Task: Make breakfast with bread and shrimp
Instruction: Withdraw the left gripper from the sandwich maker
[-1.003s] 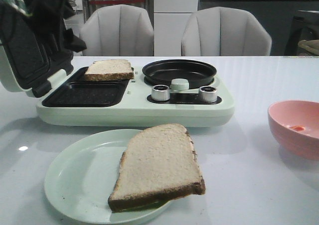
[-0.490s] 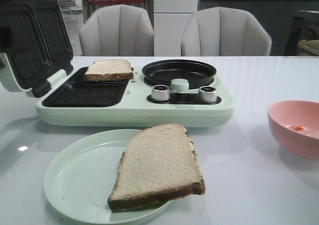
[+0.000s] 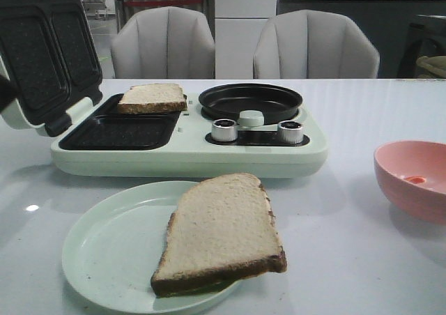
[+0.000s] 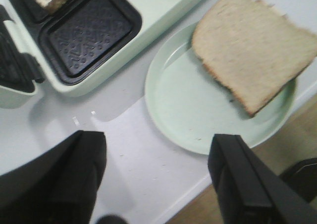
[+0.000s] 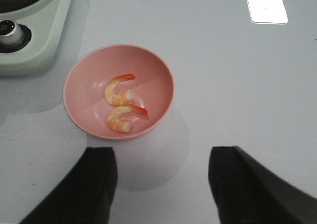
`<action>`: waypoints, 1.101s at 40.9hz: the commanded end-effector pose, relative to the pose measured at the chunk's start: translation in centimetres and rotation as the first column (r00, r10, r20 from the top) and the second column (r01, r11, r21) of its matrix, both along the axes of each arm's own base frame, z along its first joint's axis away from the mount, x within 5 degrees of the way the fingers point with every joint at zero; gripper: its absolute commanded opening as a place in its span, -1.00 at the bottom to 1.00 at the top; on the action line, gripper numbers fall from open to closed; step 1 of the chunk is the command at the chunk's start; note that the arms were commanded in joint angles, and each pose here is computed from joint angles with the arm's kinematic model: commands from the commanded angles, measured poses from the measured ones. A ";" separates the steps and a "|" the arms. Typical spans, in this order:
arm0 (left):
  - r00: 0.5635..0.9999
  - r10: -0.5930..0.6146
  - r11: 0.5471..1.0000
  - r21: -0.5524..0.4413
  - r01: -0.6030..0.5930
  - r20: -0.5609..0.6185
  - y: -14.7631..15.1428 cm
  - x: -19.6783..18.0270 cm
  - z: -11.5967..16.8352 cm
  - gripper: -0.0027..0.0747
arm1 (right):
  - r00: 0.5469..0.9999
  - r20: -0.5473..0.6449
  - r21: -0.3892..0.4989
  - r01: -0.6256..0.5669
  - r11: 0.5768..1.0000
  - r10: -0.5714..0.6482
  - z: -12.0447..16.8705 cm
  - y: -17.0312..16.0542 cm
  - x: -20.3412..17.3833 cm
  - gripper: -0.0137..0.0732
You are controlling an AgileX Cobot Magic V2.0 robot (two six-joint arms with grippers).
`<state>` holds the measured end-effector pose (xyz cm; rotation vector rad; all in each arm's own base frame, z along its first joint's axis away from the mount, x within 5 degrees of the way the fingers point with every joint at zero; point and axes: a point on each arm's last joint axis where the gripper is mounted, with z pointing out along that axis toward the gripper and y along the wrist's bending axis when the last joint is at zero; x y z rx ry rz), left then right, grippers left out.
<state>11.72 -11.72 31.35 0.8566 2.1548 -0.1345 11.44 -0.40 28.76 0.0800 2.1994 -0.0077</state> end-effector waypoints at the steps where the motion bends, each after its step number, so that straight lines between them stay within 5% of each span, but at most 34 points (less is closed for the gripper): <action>1: 0.998 -0.038 0.984 -0.175 0.045 0.043 0.6 -1.4 2.2 0.28 | 0.995 0.095 -0.002 0.003 1.000 -0.002 1.4 0.0 0.5 0.50; 12: 0.999 -0.044 0.948 -0.314 0.051 0.031 3.2 -3.8 2.4 0.25 | 0.995 0.095 -0.002 0.003 1.000 -0.002 1.4 0.0 0.5 0.50; 35: 0.999 -0.045 0.947 -0.316 0.048 0.019 4.0 -4.4 1.1 0.25 | 0.992 0.126 0.006 0.001 1.000 -0.002 1.6 0.0 0.7 0.50; 45: 0.999 -0.045 0.947 -0.316 0.048 0.019 4.0 -4.4 1.1 0.25 | 0.994 -0.019 0.284 -0.094 0.954 0.104 0.3 2.4 0.7 0.50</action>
